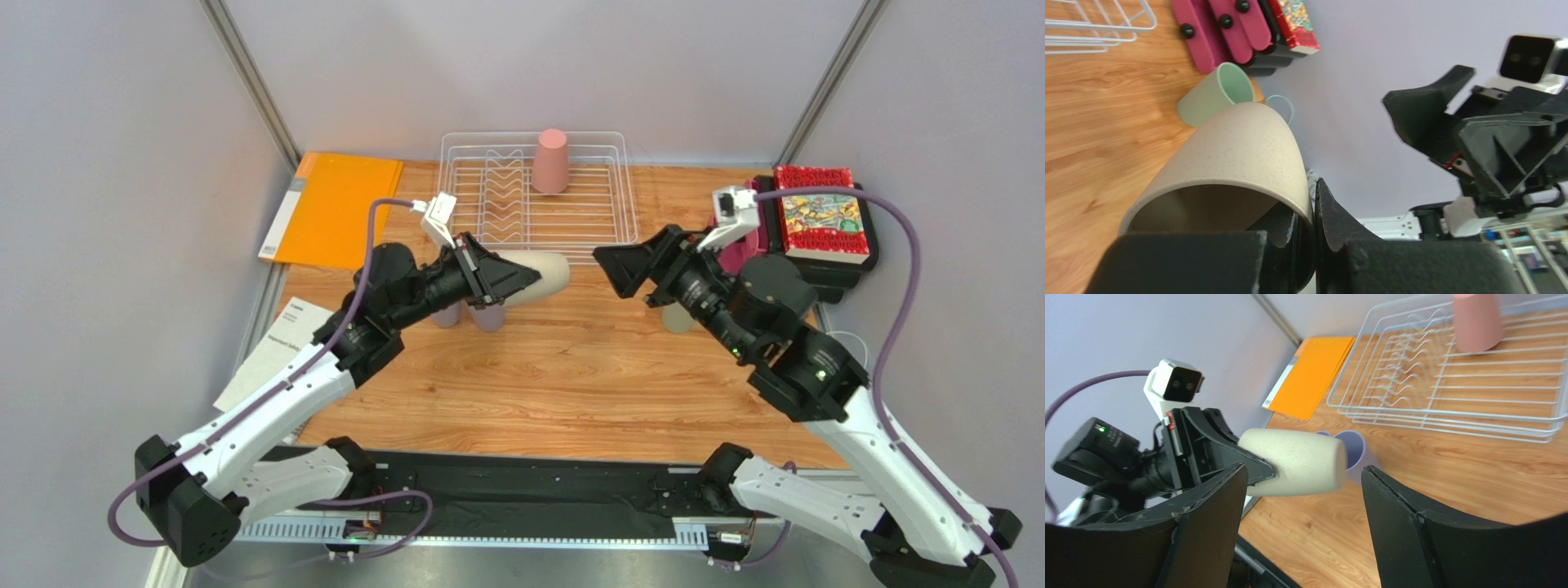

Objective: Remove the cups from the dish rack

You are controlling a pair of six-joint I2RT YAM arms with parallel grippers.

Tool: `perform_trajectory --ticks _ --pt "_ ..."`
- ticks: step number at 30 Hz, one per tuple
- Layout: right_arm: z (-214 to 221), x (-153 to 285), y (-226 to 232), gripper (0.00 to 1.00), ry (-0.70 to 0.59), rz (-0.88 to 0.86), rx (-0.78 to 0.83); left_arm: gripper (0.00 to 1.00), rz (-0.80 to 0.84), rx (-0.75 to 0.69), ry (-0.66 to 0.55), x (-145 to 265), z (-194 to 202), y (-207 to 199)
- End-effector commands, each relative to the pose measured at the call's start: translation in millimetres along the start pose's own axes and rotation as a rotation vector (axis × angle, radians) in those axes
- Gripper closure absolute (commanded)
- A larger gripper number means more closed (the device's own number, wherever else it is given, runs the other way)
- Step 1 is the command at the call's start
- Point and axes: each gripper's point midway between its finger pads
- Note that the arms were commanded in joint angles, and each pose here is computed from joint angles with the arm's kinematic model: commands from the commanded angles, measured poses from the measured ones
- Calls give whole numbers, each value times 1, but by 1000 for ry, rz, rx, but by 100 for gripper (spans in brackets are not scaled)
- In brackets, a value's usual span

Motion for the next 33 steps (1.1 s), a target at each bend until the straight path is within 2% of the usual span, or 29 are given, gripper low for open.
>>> perform_trajectory --ticks 1,2,4,5,6,7,8,9,10,12,22,33 --pt "-29 32 -23 26 -95 138 121 100 -243 -150 284 17 37 33" --pt "-31 36 -27 26 -100 155 133 100 -260 -209 293 15 29 31" --pt "-32 42 -42 27 -101 222 162 100 -365 -243 474 17 62 53" --pt "-31 44 -46 27 -97 242 171 100 -420 -326 472 13 50 55" --pt "-31 45 -51 27 -94 268 180 100 -474 -363 581 23 70 60" --pt "-32 50 -59 27 -95 310 192 100 -566 -414 631 20 77 79" --pt "-32 52 -62 27 -93 323 199 100 -587 -460 650 18 74 78" --pt "-32 55 -66 28 -94 335 206 100 -625 -491 726 27 87 81" --pt "-30 57 -74 28 -93 364 216 100 -705 -534 754 28 89 95" --pt "-32 65 -78 28 -106 373 223 100 -783 -550 815 43 99 108" --pt "-20 69 -97 28 -106 383 236 100 -961 -485 808 98 119 149" --pt "-9 56 -100 28 -78 365 252 100 -971 -379 834 93 141 192"
Point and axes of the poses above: each gripper's point midway between its finger pads, its own x axis back along the fingers, its own y axis along the line the jaws close on, z = x × y, and after that the axes turned 15 degrees about -x, right-handed
